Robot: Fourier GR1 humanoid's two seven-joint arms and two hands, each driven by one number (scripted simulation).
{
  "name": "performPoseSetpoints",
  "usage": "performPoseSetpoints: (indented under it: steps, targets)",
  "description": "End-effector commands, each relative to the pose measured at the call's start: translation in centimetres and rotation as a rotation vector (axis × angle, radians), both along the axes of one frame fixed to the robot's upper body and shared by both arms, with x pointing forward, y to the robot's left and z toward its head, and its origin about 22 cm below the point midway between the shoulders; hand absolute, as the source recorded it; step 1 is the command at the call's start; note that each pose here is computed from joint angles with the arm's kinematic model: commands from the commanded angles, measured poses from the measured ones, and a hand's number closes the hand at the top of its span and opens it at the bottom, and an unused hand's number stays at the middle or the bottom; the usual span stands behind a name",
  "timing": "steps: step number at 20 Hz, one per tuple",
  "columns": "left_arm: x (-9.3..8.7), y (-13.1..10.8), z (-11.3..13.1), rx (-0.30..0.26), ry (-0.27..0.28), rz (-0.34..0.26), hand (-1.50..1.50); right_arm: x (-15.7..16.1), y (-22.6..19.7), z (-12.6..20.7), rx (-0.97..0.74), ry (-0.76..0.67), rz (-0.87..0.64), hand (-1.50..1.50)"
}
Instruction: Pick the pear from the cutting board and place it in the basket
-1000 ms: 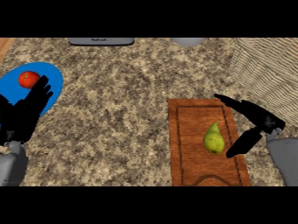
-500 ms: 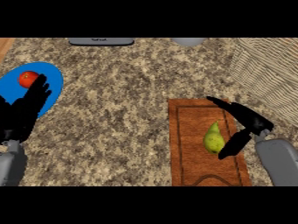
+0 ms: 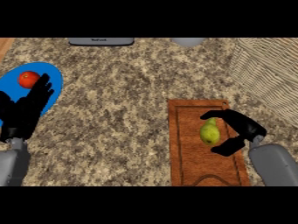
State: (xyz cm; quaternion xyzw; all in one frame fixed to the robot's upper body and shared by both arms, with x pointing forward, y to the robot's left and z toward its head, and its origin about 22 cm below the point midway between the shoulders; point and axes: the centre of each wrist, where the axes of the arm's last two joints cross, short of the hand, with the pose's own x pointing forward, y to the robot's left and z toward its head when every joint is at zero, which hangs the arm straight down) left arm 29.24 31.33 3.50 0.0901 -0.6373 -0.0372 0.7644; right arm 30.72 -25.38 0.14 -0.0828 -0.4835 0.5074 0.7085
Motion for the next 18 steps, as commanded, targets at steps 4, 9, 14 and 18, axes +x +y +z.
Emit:
performPoseSetpoints:
  steps: [4, 9, 14, 18]
  targets:
    - [0.1, -1.0, 0.6, -0.009, -0.010, 0.006, 0.00, 0.3, 1.8, -0.2, -0.031, -0.015, 0.073, 1.50]
    - [0.6, -0.6, 1.2, -0.005, -0.015, -0.002, 0.00, -0.6, 3.3, -1.3, -0.035, 0.012, 0.096, 1.50]
    - [1.2, -1.3, 0.8, -0.026, -0.006, -0.034, 0.00, 2.1, 11.2, 1.6, -0.136, -0.163, -0.323, 1.50]
    - [1.5, -1.2, 1.2, -0.005, -0.014, -0.065, 0.00, 3.6, 14.3, 4.2, -0.216, -0.248, -0.547, 1.50]
